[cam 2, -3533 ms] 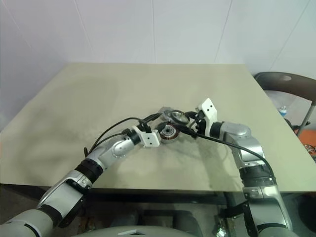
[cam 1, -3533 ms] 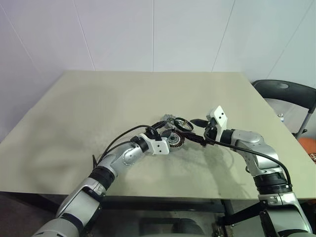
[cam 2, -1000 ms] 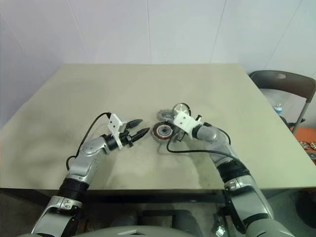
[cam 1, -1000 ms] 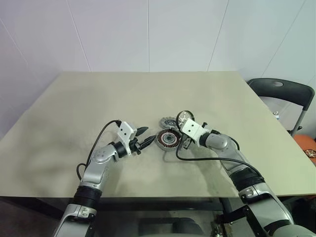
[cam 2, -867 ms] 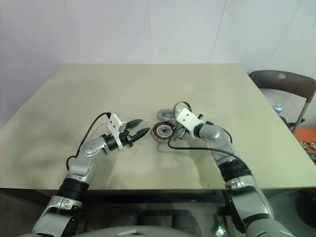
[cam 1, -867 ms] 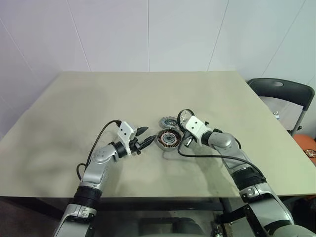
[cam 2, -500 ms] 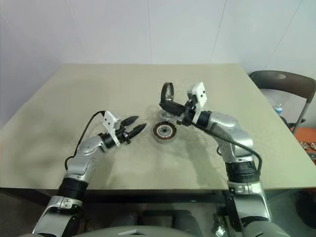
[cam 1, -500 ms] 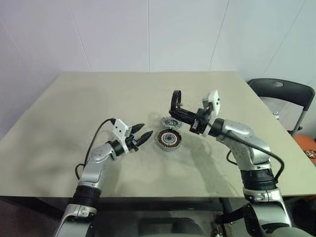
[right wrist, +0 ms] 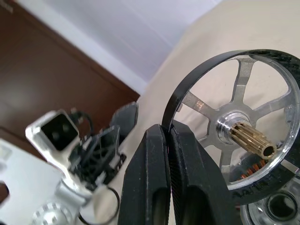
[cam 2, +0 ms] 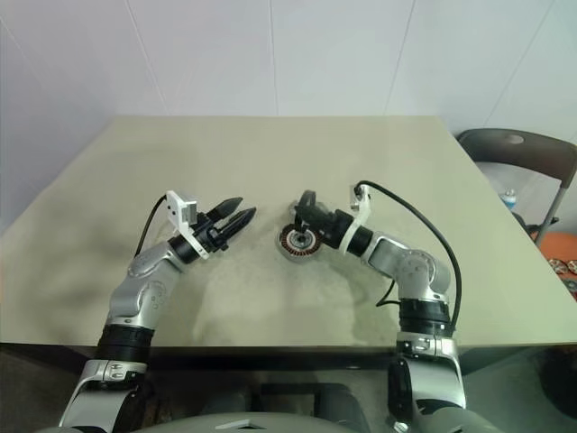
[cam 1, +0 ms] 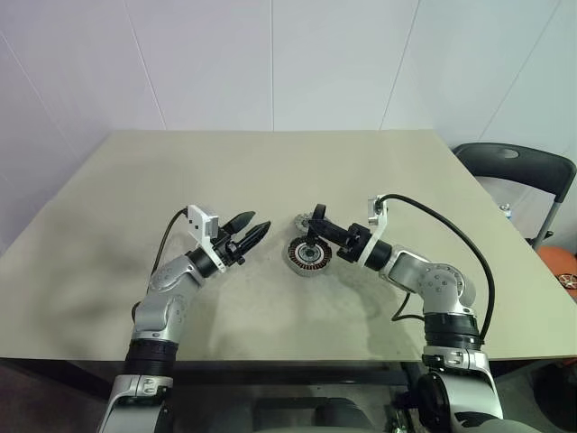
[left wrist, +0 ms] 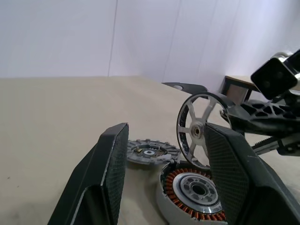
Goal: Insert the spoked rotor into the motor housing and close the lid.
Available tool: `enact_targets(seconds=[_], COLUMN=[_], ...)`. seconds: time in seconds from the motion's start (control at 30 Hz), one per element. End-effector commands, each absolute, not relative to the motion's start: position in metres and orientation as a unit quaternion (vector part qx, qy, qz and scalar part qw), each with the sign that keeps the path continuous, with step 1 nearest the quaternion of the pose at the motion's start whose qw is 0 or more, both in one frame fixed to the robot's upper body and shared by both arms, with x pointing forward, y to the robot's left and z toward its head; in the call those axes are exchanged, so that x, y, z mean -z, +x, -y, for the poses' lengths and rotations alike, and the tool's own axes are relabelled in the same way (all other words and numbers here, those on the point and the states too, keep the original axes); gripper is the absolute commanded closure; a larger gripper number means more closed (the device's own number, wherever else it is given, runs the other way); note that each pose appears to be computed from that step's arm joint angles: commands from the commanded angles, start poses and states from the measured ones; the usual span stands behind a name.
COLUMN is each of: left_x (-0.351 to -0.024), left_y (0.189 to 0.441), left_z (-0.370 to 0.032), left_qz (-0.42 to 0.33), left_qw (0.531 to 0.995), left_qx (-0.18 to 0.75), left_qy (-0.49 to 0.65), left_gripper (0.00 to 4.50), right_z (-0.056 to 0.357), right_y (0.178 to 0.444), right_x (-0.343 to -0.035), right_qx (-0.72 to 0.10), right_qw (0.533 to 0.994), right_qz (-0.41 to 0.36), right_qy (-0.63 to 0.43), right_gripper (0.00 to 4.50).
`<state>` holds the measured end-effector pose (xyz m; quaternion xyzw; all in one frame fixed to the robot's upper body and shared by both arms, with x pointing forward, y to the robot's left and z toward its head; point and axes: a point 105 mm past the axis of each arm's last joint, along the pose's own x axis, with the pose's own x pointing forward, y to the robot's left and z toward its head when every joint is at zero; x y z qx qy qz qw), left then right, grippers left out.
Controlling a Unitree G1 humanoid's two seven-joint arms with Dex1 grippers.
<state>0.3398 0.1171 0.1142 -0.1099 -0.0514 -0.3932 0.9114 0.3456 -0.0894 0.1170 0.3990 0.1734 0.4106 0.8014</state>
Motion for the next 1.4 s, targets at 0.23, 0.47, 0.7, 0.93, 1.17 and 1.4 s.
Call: enact_targets(seconds=[0.23,0.47,0.7,0.93,1.17,1.4], left_x=[-0.119,-0.116,-0.115,-0.113,-0.114,-0.114], left_y=[0.340,0.341,0.340,0.337,0.337,0.336], left_z=[-0.120,-0.117,-0.115,-0.113,-0.111,-0.110], left_qz=[0.061,0.057,0.057,0.053,0.053,0.052], left_qw=[0.914,0.913,0.913,0.912,0.911,0.910], left_qx=[0.388,0.389,0.390,0.392,0.395,0.397], left_qy=[-0.105,-0.105,-0.106,-0.107,-0.108,-0.108], left_gripper=[1.81,1.81,1.81,1.81,1.81,1.81], right_z=[0.064,0.044,0.041,0.054,0.056,0.059], right_y=[0.342,0.333,0.334,0.343,0.345,0.348], right_x=[-0.114,-0.125,-0.123,-0.125,-0.118,-0.108], right_qx=[-0.417,-0.453,-0.451,-0.437,-0.425,-0.408], right_qw=[0.772,0.739,0.739,0.748,0.753,0.760], right_qz=[-0.200,-0.195,-0.196,-0.178,-0.180,-0.183], right_qy=[0.436,0.459,0.462,0.467,0.470,0.471], right_gripper=[4.44,4.44,4.44,4.44,4.44,4.44])
